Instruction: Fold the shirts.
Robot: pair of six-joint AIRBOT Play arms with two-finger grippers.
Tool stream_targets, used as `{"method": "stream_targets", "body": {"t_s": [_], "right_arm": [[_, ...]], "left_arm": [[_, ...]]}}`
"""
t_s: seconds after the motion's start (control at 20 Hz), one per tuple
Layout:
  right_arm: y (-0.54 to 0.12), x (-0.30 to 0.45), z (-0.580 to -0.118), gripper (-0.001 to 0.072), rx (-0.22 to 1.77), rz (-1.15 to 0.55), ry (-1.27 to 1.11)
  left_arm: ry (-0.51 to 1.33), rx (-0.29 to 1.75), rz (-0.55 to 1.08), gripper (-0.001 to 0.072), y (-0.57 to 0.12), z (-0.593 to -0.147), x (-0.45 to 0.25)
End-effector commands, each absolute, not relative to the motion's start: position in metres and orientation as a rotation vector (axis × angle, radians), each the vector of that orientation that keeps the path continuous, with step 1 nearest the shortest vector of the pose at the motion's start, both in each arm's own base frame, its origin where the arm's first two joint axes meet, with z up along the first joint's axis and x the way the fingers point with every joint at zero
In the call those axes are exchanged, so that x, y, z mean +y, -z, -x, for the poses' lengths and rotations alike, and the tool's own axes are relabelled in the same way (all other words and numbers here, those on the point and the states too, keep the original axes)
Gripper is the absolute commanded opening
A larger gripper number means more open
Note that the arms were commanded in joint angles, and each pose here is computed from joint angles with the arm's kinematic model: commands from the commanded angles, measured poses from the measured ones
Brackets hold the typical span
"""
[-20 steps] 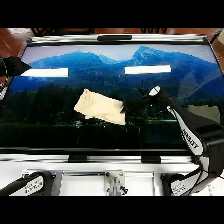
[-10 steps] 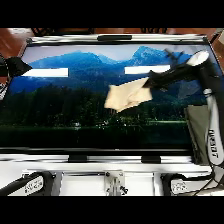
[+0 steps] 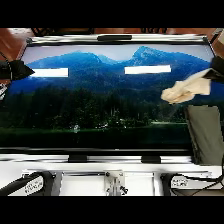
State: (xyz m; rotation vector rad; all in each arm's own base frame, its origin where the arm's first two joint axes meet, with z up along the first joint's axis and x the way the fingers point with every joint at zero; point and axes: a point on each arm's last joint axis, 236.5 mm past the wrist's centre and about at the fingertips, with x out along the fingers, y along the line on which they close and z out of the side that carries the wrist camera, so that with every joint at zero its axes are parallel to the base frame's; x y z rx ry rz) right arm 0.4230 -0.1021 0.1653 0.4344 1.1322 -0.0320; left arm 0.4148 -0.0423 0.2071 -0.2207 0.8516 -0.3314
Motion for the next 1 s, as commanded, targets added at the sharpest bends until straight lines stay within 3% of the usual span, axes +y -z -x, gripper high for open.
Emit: {"method": "stream_targets", "body": {"t_s": [0.0, 0.4, 0.75, 0.95], "right_arm": [[-0.169, -0.168, -0.398, 0.0077, 1.117, -0.456, 0.208], [-0.159, -0.252, -0.347, 0.0077, 1.169, -0.401, 0.488], [-0.148, -0.247, -0.300, 0.0077, 1.365, -0.407, 0.539], [-0.159, -0.240, -0.295, 0.0077, 1.320, -0.504, 0.615]], "left_arm": [[0.360, 0.884, 0.212, 0.0039, -0.203, -0.408, -0.052], [0.423, 0.894, 0.182, 0.0039, -0.202, -0.404, -0.080], [0.425, 0.893, 0.180, 0.0039, -0.203, -0.404, -0.080], [0.432, 0.890, 0.166, 0.0039, -0.203, -0.404, -0.080]]}}
